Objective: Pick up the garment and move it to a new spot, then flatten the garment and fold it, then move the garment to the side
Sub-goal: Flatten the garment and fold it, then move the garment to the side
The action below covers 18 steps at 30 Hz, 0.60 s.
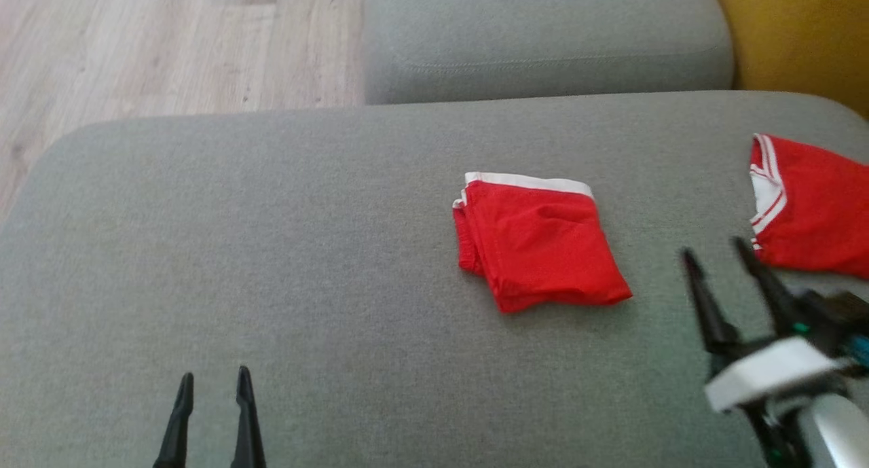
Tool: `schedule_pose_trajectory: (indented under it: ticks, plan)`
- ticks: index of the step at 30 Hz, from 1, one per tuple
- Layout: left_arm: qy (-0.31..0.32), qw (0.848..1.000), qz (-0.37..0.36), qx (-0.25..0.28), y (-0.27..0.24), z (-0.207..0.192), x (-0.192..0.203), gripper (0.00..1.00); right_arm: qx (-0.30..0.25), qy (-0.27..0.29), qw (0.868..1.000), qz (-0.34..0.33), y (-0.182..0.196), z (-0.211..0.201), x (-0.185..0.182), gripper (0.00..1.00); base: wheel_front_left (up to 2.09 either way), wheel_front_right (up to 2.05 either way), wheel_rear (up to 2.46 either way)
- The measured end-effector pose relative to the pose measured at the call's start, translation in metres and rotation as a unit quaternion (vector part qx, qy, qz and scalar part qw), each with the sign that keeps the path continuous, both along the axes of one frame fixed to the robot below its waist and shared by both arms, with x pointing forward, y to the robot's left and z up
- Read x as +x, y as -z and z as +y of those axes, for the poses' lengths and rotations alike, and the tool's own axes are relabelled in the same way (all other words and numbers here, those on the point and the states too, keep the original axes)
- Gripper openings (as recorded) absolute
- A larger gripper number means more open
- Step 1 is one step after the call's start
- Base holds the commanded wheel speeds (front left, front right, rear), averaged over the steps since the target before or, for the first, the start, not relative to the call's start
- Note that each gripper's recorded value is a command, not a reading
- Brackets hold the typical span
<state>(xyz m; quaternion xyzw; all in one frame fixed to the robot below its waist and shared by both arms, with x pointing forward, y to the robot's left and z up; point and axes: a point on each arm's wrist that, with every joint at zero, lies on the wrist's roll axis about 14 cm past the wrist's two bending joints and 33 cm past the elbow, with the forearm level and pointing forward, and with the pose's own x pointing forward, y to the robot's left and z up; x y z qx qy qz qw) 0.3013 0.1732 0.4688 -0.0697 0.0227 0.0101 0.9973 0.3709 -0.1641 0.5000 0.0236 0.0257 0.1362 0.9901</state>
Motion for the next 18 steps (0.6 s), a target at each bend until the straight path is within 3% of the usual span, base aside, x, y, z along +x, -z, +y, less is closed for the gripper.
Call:
schedule_pose_trajectory:
  ticks: [6, 18]
  plan:
    - [0.003, 1.000, 0.016, 0.002, 0.011, 0.006, -0.016, 1.00, 0.015, 0.069, 0.997, -0.012, 0.013, -0.028, -0.034, 1.00, 0.00, 0.00, 0.00]
    - [-0.020, 0.998, 0.051, 0.004, 0.032, 0.020, -0.043, 1.00, 0.025, 0.071, 0.997, 0.011, 0.035, -0.014, -0.047, 1.00, 0.00, 0.00, 0.00]
